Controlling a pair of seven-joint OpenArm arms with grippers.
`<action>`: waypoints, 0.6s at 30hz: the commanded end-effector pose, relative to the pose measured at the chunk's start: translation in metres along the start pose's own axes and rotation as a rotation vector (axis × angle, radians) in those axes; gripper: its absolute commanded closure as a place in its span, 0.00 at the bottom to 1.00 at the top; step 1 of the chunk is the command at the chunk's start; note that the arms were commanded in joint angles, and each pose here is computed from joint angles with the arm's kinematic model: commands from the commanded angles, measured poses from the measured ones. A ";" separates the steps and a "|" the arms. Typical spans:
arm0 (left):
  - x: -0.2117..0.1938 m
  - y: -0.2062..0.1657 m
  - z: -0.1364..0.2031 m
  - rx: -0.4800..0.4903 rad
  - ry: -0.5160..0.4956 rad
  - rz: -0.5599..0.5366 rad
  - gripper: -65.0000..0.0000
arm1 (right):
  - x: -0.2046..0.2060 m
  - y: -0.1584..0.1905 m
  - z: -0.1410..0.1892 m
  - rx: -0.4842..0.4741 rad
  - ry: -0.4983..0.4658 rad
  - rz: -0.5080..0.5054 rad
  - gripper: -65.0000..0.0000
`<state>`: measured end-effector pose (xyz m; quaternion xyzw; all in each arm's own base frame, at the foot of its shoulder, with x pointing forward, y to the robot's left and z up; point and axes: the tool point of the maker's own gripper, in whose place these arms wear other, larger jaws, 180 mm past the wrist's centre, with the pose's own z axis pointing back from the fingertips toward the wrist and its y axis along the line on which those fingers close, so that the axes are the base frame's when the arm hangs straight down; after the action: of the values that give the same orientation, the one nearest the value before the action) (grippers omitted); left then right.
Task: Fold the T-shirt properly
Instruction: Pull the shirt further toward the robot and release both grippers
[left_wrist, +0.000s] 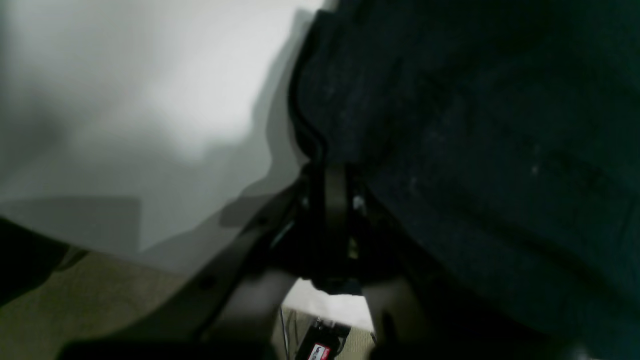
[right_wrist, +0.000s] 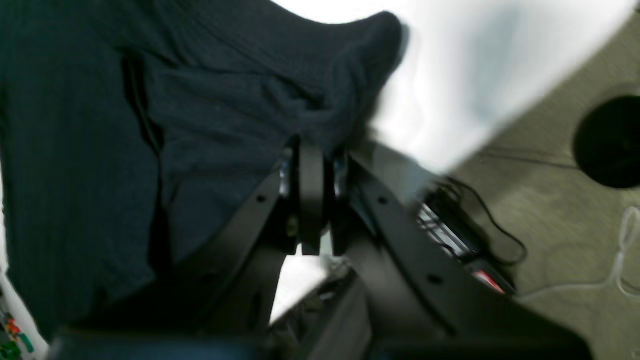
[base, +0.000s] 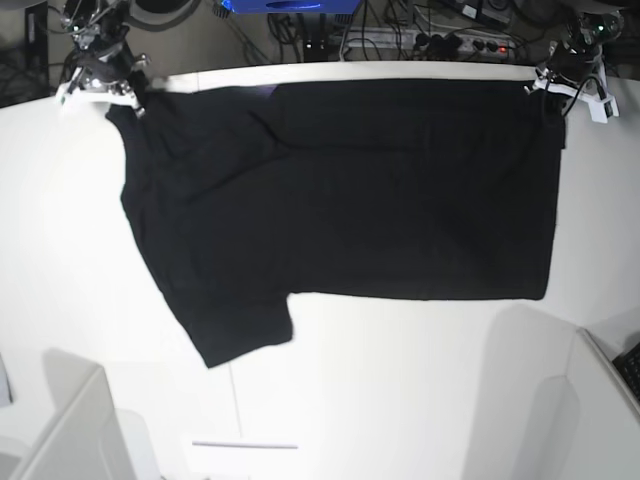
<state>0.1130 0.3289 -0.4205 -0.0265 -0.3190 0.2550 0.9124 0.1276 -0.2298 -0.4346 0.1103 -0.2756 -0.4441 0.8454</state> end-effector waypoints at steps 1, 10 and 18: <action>0.008 0.001 0.005 0.000 -0.024 -0.021 1.00 | 0.007 0.003 0.004 0.013 -0.026 0.010 1.00; 0.011 -0.001 0.006 -0.003 -0.031 -0.026 1.00 | -0.001 -0.001 0.006 0.002 -0.005 0.002 1.00; 0.011 0.000 0.007 -0.002 -0.033 -0.025 1.00 | -0.006 0.004 0.004 0.014 0.041 -0.001 1.00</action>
<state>0.1129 0.3282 -0.4177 -0.0253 -0.3207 0.2509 0.9130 0.1241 -0.2197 -0.4377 0.1265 -0.2520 -0.4432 0.8509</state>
